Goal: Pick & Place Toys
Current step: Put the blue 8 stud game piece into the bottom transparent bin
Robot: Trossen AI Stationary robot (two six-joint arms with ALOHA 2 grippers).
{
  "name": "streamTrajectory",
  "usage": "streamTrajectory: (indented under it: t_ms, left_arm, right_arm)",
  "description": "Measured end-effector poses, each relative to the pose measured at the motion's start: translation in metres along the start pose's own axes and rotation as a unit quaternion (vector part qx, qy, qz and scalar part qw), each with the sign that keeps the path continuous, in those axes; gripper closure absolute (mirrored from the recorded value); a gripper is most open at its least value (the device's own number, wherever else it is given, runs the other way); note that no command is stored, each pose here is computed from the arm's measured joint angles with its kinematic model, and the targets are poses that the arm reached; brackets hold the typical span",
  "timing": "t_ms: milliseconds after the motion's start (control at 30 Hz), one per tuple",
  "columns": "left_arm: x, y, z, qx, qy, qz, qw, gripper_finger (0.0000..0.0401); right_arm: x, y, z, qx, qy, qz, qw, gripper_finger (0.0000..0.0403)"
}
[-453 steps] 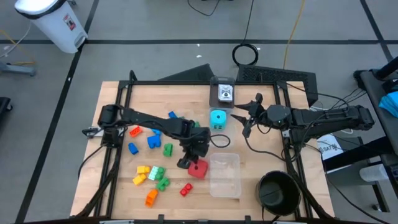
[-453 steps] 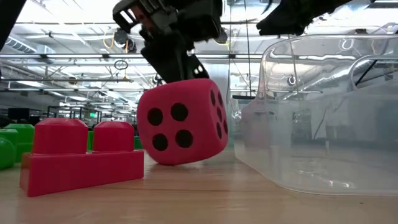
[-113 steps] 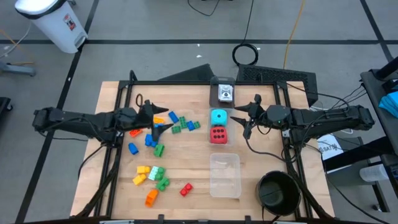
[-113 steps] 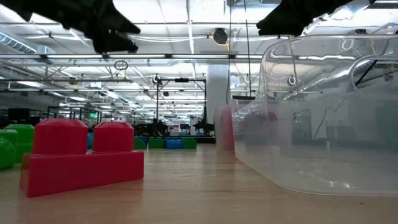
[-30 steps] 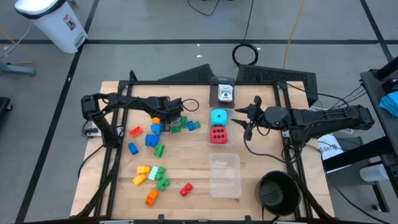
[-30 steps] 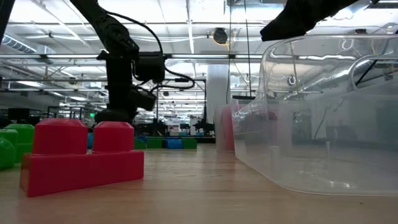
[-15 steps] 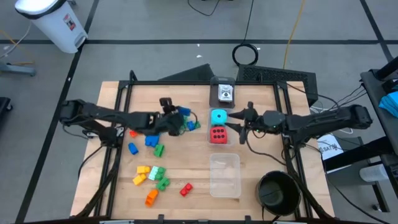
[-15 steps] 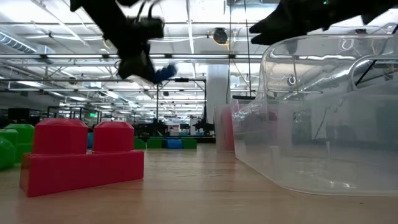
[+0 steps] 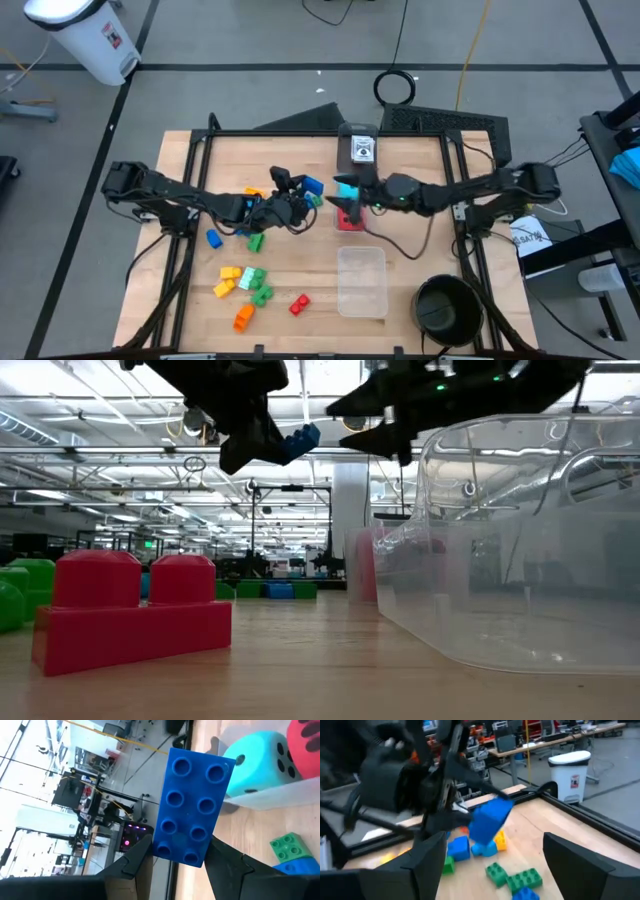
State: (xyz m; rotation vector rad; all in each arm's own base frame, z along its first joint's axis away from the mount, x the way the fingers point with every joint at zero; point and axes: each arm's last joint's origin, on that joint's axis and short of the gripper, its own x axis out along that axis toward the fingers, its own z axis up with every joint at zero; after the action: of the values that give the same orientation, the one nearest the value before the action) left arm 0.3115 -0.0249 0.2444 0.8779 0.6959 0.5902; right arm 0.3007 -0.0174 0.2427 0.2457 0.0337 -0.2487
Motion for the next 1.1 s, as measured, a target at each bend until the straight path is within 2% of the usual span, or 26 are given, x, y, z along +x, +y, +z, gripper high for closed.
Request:
streamTrajectory:
  t_ms: [300, 500, 667, 900, 1000, 1100]
  left_arm:
    - [0.001, 0.0, 0.001, 0.007, -0.003, 0.001, 1.0, 0.0251]
    - [0.001, -0.001, 0.0, 0.01, -0.001, 0.0, 1.0, 0.0251]
    - [0.001, -0.001, 0.0, -0.001, -0.002, -0.004, 1.0, 0.0251]
    - [0.001, -0.001, -0.002, -0.003, 0.009, 0.003, 1.0, 0.0237]
    - [0.001, -0.002, -0.001, -0.025, 0.006, -0.002, 1.0, 0.0234]
    - [-0.002, -0.004, 0.0, -0.073, 0.001, -0.007, 0.997, 0.0233]
  right_arm:
    - [0.046, -0.006, -0.001, 0.044, 0.017, 0.011, 0.999, 0.0117]
    - [0.059, -0.006, -0.004, 0.053, 0.027, 0.027, 0.998, 0.0136]
    - [0.059, -0.005, -0.004, 0.064, 0.026, 0.029, 0.997, 0.0197]
    - [0.057, -0.006, -0.001, 0.058, 0.026, 0.023, 0.998, 0.0337]
    - [0.057, -0.006, -0.003, 0.04, 0.034, 0.025, 0.998, 0.0341]
    - [0.054, -0.004, 0.0, 0.029, 0.044, 0.052, 0.997, 0.0341]
